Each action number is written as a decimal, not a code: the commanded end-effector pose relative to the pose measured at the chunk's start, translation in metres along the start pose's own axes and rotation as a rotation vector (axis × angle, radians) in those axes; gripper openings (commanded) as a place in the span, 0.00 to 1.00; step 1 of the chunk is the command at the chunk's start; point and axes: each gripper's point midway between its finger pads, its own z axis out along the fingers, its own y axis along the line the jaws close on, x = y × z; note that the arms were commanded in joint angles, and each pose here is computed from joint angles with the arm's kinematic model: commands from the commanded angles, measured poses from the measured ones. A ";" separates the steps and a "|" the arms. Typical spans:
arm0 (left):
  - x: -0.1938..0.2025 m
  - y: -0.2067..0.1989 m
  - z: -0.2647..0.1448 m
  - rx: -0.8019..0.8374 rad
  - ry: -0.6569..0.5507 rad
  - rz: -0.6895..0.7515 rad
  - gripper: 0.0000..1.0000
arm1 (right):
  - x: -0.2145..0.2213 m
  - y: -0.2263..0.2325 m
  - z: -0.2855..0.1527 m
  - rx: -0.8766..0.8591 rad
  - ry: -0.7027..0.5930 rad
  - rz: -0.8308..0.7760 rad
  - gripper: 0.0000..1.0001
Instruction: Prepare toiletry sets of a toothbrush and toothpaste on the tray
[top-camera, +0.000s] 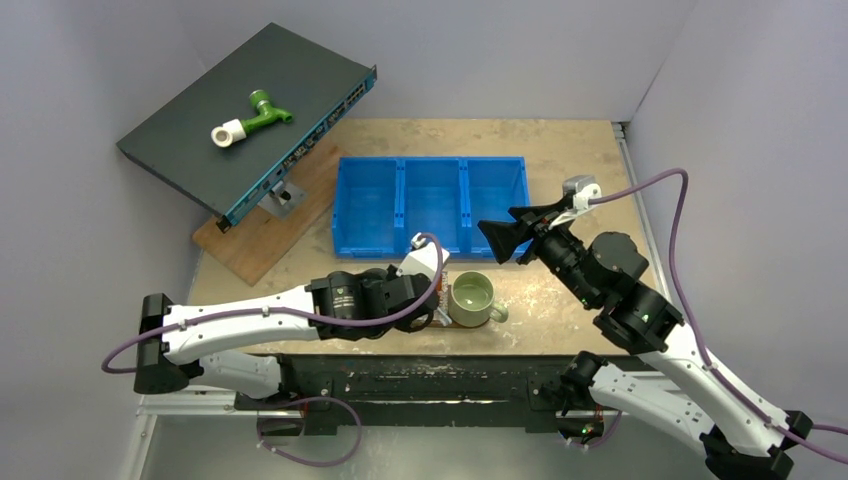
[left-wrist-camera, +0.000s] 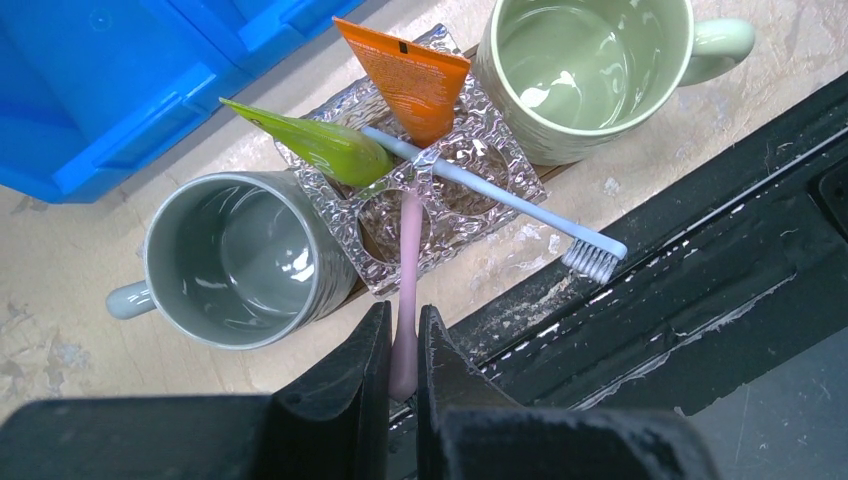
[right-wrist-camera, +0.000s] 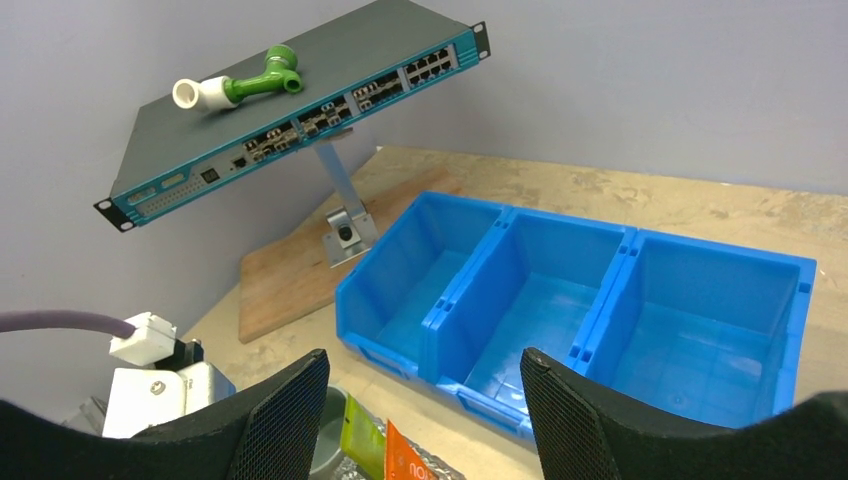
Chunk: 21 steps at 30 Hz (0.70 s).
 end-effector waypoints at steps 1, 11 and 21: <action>-0.013 -0.001 -0.005 -0.008 -0.051 0.000 0.07 | -0.006 -0.001 0.000 0.009 -0.027 0.015 0.72; -0.010 -0.004 -0.011 -0.018 -0.058 0.028 0.24 | -0.003 0.000 0.000 0.001 -0.024 0.022 0.73; -0.014 -0.009 -0.020 -0.004 -0.080 0.036 0.25 | -0.005 0.003 -0.003 -0.009 -0.030 0.045 0.73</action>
